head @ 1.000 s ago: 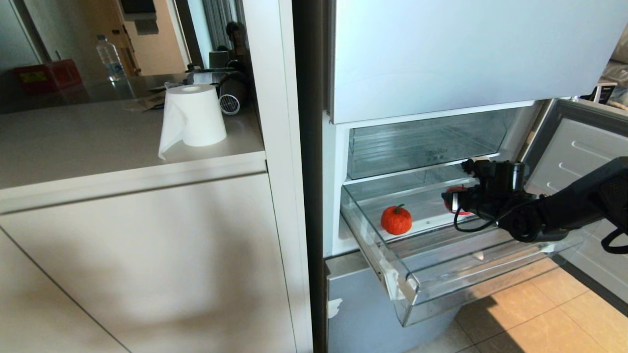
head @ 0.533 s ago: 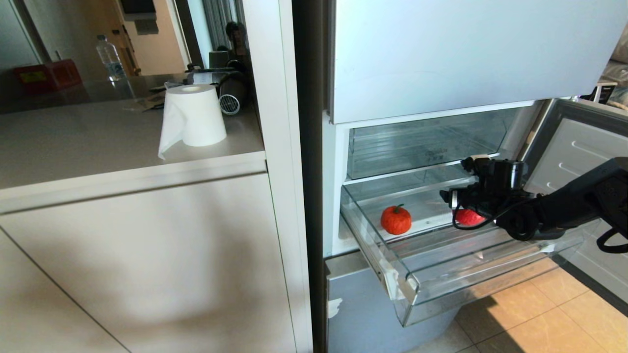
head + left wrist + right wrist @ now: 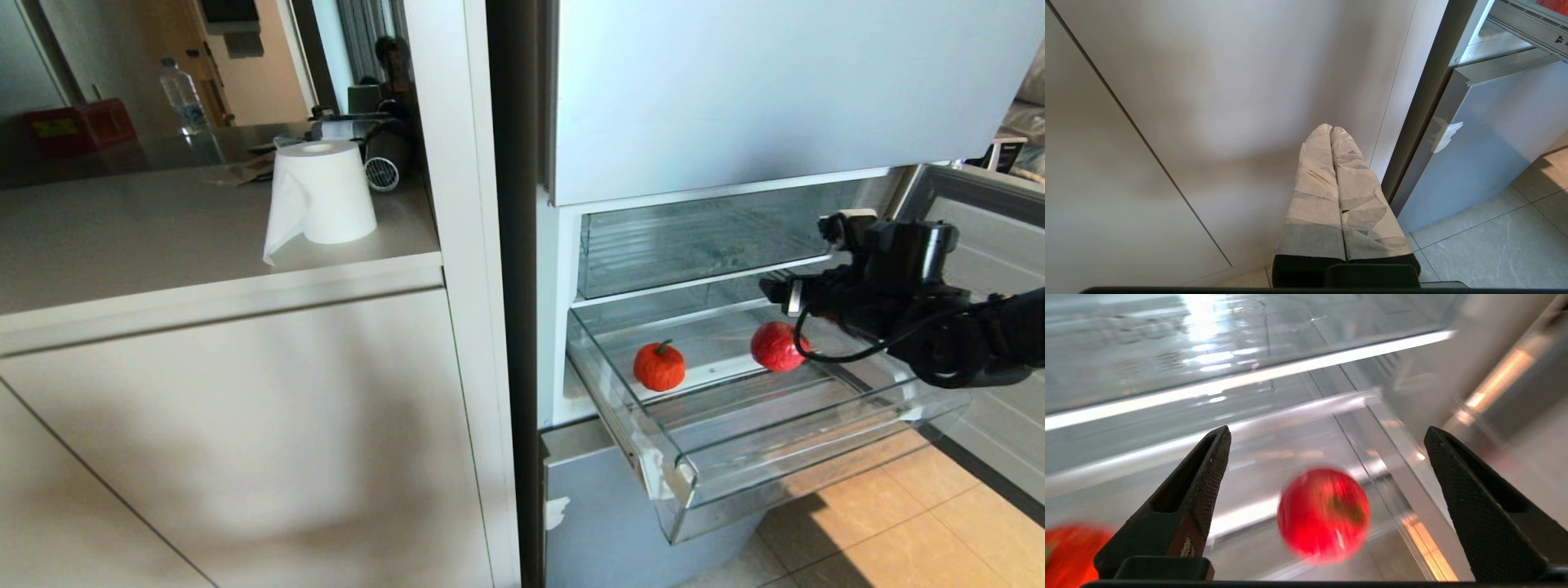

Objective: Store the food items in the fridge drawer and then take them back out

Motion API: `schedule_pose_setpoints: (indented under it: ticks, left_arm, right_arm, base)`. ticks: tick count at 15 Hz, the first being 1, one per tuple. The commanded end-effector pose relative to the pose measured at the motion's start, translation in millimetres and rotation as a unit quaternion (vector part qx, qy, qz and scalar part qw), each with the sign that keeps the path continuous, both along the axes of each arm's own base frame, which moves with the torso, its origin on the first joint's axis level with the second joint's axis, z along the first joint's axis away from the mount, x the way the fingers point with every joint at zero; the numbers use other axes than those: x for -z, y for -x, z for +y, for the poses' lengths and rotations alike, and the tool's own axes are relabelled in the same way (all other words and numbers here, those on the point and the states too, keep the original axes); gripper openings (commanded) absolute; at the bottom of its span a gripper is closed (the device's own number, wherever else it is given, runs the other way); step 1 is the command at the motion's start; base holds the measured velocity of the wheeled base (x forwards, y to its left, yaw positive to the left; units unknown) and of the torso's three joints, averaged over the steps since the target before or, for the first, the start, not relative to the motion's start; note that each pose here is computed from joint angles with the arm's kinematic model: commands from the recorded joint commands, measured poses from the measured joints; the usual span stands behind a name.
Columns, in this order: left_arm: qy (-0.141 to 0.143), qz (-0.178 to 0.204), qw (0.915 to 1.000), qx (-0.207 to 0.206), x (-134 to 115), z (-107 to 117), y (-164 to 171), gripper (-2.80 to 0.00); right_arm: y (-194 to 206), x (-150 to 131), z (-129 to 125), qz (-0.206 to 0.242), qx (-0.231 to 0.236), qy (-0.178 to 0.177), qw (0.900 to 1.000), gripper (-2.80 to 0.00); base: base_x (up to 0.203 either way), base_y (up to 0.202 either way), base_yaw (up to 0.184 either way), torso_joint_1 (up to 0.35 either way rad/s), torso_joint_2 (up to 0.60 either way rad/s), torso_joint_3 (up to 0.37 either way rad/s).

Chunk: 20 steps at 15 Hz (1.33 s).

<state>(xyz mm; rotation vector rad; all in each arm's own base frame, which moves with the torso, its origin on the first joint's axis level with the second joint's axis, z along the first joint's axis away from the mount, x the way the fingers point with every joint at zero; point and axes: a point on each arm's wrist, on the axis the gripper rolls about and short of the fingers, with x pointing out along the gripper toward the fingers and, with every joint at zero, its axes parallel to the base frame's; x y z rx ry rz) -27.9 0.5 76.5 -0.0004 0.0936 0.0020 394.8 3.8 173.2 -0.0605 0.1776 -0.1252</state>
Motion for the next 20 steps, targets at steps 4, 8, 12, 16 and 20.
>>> schedule_pose_setpoints:
  ticks: [4,8,12,16,20]
  left_arm:
    - [0.000,0.000,1.0000,-0.001,0,0,0,-2.80]
    - [0.000,0.000,1.0000,0.000,0,0,0,-2.80]
    - [0.000,0.000,1.0000,0.000,0,0,0,-2.80]
    - [0.000,0.000,1.0000,0.000,0,0,0,-2.80]
    - [0.000,0.001,1.0000,-0.001,0,0,0,-2.80]
  right_arm:
    - [113,-49,-2,-0.037,0.000,-0.003,0.999,-2.80]
    - [230,-38,-4,-0.043,0.003,-0.005,0.999,-2.80]
    - [322,21,-8,0.011,0.028,-0.002,1.000,-2.80]
    - [342,77,-10,0.135,0.040,-0.022,0.990,-2.80]
    - [310,81,-9,0.226,-0.003,-0.057,0.972,-2.80]
  base:
    - [0.000,0.000,0.000,0.000,0.00,0.000]
    - [0.000,0.000,0.000,0.000,0.00,0.000]
    - [0.000,0.000,0.000,0.000,0.00,0.000]
    - [0.000,0.000,0.000,0.000,0.00,0.000]
    - [0.000,0.000,0.000,0.000,0.00,0.000]
